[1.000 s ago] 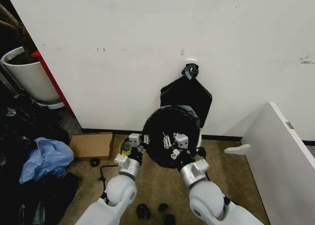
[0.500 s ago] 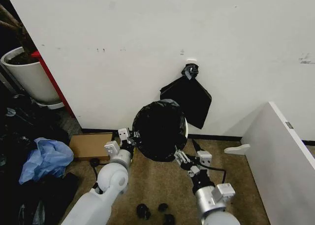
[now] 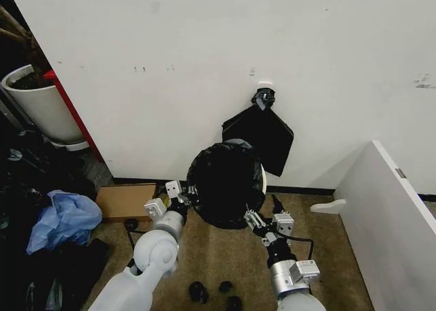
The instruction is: Place the garbage bag over the trash bin.
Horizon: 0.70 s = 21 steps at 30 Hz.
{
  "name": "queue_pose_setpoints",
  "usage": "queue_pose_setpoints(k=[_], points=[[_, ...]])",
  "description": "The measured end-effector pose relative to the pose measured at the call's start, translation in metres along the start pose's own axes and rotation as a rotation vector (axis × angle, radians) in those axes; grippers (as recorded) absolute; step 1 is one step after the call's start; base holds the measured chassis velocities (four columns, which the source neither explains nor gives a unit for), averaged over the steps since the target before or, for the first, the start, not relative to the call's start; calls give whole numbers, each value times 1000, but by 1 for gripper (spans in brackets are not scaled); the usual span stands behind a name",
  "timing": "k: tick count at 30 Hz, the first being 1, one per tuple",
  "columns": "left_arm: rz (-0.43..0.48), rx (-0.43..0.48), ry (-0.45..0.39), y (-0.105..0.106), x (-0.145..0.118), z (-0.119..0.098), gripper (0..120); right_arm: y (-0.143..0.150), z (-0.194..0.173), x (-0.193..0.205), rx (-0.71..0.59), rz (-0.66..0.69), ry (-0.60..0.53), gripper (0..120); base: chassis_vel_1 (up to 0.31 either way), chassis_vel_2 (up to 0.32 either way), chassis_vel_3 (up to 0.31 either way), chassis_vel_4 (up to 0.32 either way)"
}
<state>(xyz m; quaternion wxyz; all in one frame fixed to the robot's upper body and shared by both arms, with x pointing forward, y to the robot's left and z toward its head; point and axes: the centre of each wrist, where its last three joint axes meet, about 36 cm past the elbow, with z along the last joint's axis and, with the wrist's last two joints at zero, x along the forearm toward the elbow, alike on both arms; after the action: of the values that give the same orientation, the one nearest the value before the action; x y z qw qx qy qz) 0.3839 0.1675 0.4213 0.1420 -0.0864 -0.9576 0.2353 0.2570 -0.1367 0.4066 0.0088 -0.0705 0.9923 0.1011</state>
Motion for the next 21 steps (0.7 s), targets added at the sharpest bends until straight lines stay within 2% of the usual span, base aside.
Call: queue_pose_setpoints(k=[6, 10, 11, 13, 16, 21], points=[[9, 9, -6, -3, 3, 0, 1, -5, 6, -3, 42, 8, 0, 39, 0, 0, 0, 0], [19, 17, -9, -5, 4, -2, 1, -12, 15, -5, 182, 7, -33, 22, 0, 0, 0, 0], [19, 17, -9, -5, 4, -2, 1, -12, 15, -5, 182, 7, -33, 22, 0, 0, 0, 0], [23, 22, -10, -6, 4, -3, 1, -17, 19, -6, 259, 7, -58, 15, 0, 0, 0, 0], [25, 24, -11, -7, 5, -3, 1, -18, 21, -8, 301, 14, -77, 2, 0, 0, 0, 0], [26, 25, -11, -7, 5, -3, 1, -19, 21, -10, 320, 23, -94, 0, 0, 0, 0, 0]])
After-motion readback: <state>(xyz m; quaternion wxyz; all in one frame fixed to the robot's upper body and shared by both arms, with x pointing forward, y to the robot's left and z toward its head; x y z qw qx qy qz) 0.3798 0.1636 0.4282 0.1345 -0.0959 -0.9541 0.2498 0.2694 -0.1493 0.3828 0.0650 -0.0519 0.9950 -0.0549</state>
